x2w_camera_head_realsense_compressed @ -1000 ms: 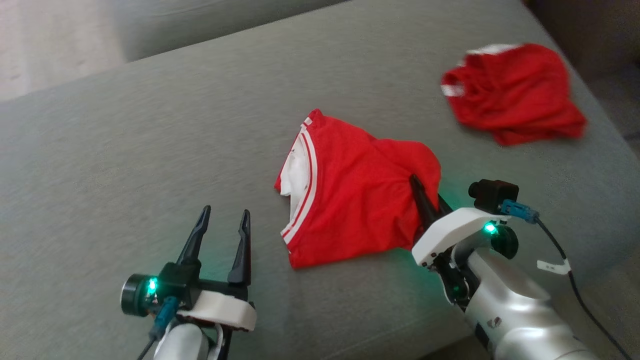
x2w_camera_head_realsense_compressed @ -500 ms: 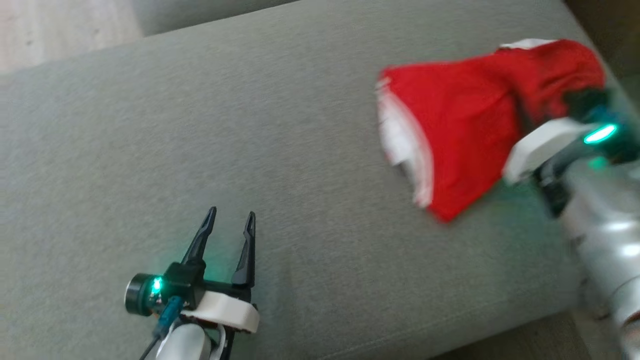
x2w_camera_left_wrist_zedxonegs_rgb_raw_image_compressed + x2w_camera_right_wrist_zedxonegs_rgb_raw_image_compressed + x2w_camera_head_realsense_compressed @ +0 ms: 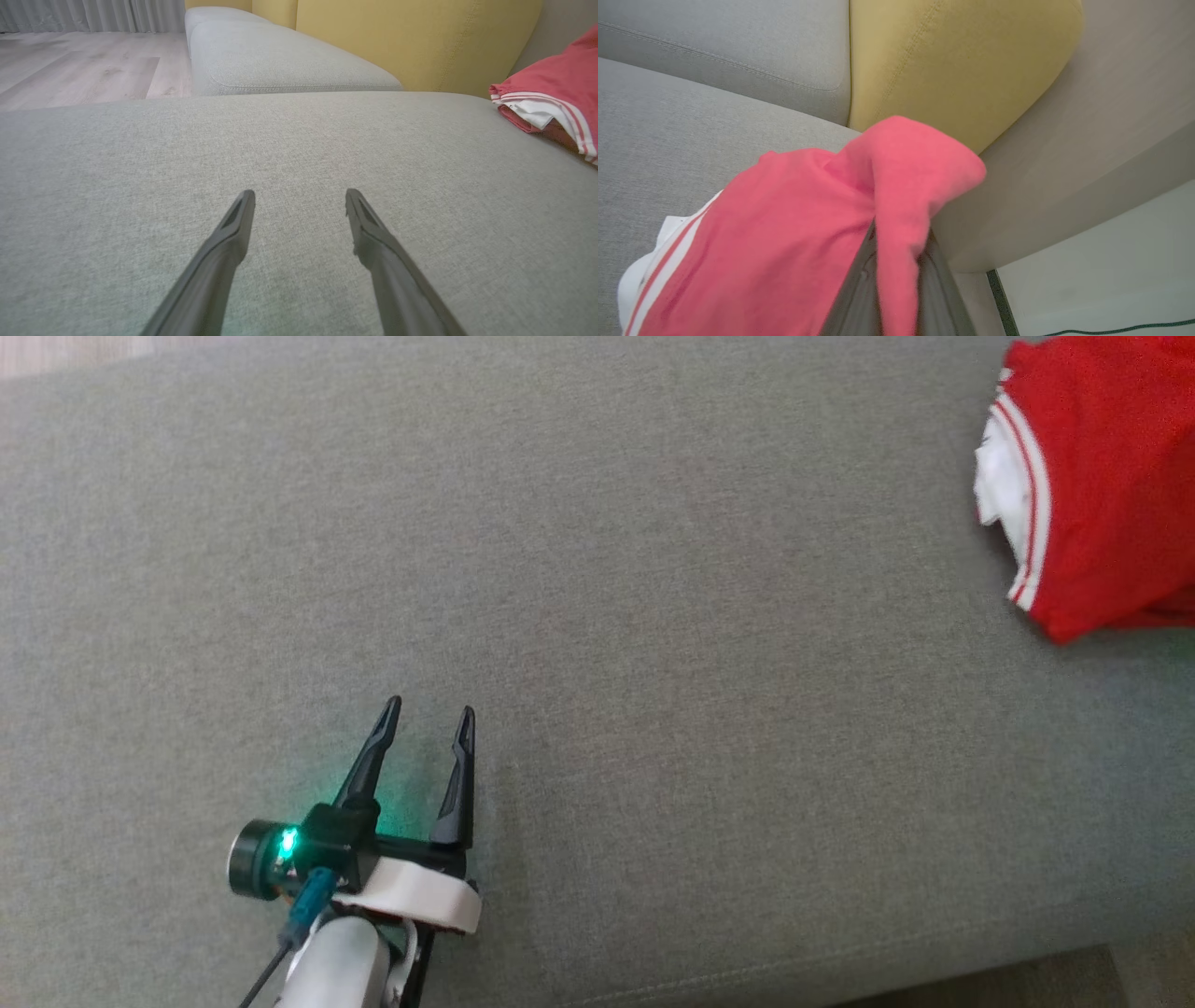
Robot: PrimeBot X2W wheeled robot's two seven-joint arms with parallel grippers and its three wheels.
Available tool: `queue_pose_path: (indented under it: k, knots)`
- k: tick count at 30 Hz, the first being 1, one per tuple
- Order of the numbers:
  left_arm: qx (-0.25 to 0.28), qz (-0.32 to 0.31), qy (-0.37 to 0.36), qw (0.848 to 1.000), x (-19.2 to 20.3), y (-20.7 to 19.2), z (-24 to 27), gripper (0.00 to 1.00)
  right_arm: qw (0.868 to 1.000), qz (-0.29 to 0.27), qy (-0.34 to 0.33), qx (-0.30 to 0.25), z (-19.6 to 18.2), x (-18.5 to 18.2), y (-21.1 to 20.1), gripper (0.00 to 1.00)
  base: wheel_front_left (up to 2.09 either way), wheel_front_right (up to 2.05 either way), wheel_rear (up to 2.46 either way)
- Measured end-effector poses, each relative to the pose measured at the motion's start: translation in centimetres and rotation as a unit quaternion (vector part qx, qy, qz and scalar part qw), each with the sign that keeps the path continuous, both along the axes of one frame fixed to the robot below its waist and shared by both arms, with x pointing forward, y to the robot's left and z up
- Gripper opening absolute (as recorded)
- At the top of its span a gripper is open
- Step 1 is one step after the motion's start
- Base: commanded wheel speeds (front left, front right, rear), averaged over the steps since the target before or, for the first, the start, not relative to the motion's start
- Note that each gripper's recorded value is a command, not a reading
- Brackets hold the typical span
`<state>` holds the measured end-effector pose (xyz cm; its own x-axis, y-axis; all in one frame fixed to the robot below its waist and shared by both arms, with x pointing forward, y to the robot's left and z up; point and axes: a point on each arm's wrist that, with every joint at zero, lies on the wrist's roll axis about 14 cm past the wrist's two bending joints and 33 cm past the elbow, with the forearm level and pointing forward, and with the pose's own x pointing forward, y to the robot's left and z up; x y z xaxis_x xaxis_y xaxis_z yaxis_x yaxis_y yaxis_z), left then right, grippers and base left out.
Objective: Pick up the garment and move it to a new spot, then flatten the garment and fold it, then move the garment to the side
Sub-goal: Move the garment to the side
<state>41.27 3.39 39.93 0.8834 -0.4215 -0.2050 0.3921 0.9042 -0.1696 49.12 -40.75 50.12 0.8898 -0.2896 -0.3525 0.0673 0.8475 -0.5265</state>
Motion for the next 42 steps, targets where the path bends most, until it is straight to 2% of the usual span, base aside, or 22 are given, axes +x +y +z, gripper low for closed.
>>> queue_pose_path:
  k: [1, 2, 7, 11, 14, 17, 20, 23, 28, 32, 42]
  knots:
    - [0.000, 0.001, 0.000, 1.000, 0.1, 0.0, 0.0, 1.00, 1.000, -0.004, 0.001, -0.003, 0.0, -0.1, -0.4, 0.71, 0.00, 0.00, 0.00]
    - [0.000, 0.002, 0.001, 1.000, 0.1, 0.1, -0.1, 1.00, 1.000, -0.012, 0.002, -0.005, 0.1, -0.1, -0.9, 1.00, 0.00, 0.00, 0.00]
    - [0.000, 0.006, 0.006, 1.000, 0.2, 0.3, -0.5, 1.00, 0.998, -0.054, -0.014, -0.012, 1.5, -0.9, -3.9, 1.00, 0.00, 0.00, 0.00]
    - [0.005, 0.016, -0.005, 1.000, 0.8, 0.9, 0.0, 1.00, 0.994, -0.050, -0.094, 0.001, 4.4, 0.3, -3.6, 1.00, 0.00, 0.00, 0.00]
    - [0.009, 0.032, -0.018, 0.999, 1.4, 1.8, 0.8, 1.00, 0.987, -0.015, -0.157, 0.040, 5.6, 2.7, 0.6, 1.00, 0.00, 0.00, 0.00]
    - [0.014, 0.050, -0.025, 0.998, 1.5, 2.9, 1.4, 1.00, 0.978, 0.034, -0.186, 0.094, 4.3, 4.2, 7.5, 1.00, 0.00, 0.00, 0.00]
    - [0.020, 0.075, -0.031, 0.997, 1.6, 4.4, 1.9, 1.00, 0.966, 0.075, -0.200, 0.147, 2.5, 4.1, 14.0, 1.00, 0.00, 0.00, 0.00]
    - [0.026, 0.098, -0.036, 0.994, 1.4, 6.0, 2.3, 1.00, 0.957, 0.107, -0.199, 0.184, 0.8, 3.2, 18.7, 1.00, 0.00, 0.00, 0.00]
    - [0.038, 0.148, -0.044, 0.987, 0.8, 9.2, 3.1, 1.00, 0.947, 0.128, -0.181, 0.231, -1.9, 1.0, 22.2, 1.00, 0.00, 0.00, 0.00]
    - [0.046, 0.182, -0.049, 0.981, -0.3, 11.5, 3.8, 1.00, 0.933, 0.144, -0.157, 0.290, -4.0, -0.9, 25.6, 1.00, 0.00, 0.00, 0.00]
    - [0.058, 0.244, -0.043, 0.967, -3.6, 15.6, 4.0, 1.00, 0.920, 0.172, -0.136, 0.324, -4.7, -4.3, 28.8, 1.00, 0.00, 0.00, 0.00]
